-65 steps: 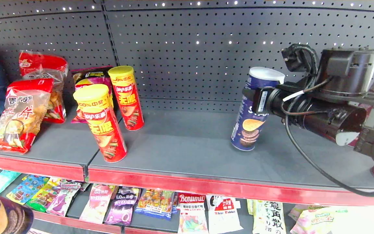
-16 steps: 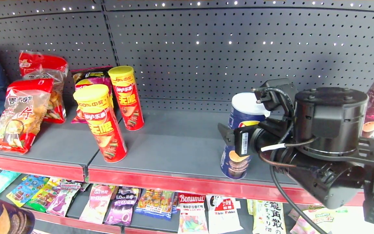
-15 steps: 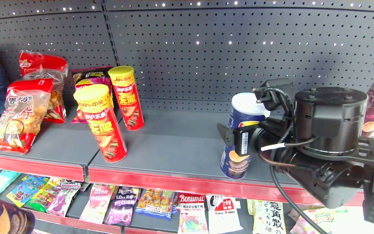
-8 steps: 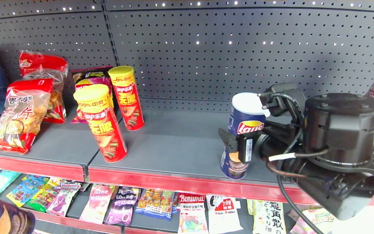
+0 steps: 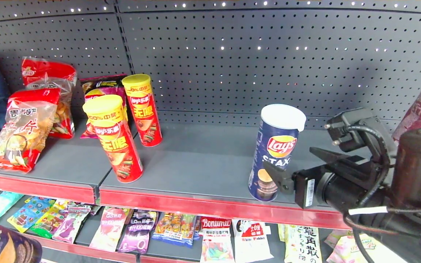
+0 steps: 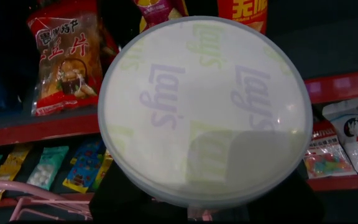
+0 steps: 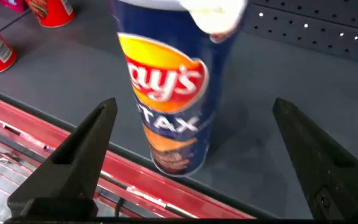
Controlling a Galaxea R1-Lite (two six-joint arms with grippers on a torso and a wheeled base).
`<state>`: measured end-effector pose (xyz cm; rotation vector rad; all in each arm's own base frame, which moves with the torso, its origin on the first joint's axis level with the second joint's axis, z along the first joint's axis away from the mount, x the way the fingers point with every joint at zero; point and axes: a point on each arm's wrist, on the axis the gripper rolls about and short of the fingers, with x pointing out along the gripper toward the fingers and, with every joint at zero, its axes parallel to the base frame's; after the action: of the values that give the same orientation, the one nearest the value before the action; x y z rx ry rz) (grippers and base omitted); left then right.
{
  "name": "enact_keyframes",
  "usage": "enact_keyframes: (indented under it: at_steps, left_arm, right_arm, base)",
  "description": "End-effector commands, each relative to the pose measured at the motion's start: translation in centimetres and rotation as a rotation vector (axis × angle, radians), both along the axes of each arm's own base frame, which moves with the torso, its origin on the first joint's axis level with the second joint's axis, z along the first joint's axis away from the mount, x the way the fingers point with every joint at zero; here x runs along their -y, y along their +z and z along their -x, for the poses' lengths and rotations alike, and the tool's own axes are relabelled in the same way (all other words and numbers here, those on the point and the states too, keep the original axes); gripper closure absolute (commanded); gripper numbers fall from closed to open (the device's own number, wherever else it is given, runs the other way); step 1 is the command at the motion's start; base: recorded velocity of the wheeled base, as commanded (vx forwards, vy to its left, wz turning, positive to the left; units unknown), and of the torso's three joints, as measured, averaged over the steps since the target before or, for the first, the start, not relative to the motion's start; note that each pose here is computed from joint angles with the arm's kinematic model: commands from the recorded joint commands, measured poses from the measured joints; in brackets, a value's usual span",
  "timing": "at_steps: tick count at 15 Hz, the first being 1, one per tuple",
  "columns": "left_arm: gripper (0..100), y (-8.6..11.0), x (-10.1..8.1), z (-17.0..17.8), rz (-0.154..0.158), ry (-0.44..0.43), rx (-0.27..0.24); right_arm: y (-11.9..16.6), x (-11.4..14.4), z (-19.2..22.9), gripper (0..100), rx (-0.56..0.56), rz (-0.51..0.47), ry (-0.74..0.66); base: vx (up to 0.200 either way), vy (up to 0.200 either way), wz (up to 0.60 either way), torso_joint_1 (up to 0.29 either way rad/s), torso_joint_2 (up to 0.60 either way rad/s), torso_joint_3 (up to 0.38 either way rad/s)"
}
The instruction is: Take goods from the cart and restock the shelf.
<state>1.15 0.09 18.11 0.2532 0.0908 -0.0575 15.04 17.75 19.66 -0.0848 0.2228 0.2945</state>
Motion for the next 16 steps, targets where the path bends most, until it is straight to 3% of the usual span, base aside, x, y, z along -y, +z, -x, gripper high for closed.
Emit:
enact_keyframes:
  at_steps: [1, 6, 9, 13, 16]
  left_arm:
    - [100, 0.0, 0.0, 0.0, 0.0, 0.0, -0.003]
    - [100, -0.3, 0.1, -0.1, 0.0, -0.015, -0.013]
    - [100, -0.3, 0.1, -0.2, 0.0, -0.018, -0.014]
    - [100, -0.3, 0.1, -0.2, 0.002, -0.041, -0.019]
    - [100, -0.3, 0.2, -0.4, 0.001, -0.046, -0.027]
  right_arm:
    - [0.4, 1.7, 1.0, 0, 0.01, -0.033, 0.023]
    - [1.5, 6.5, 1.1, 0, 0.047, -0.058, 0.191]
    - [0.7, 8.8, 2.2, 0, 0.051, -0.049, 0.285]
    - [0.7, 10.5, 3.8, 0, 0.116, -0.005, 0.262]
    - [0.3, 13.1, 5.6, 0, 0.078, 0.018, 0.154]
  base:
    - [0.0, 0.0, 0.0, 0.0, 0.0, 0.0]
    - [0.0, 0.0, 0.0, 0.0, 0.0, 0.0]
    - [0.0, 0.0, 0.0, 0.0, 0.0, 0.0]
    - [0.0, 0.0, 0.0, 0.0, 0.0, 0.0]
    - [0.0, 0.0, 0.0, 0.0, 0.0, 0.0]
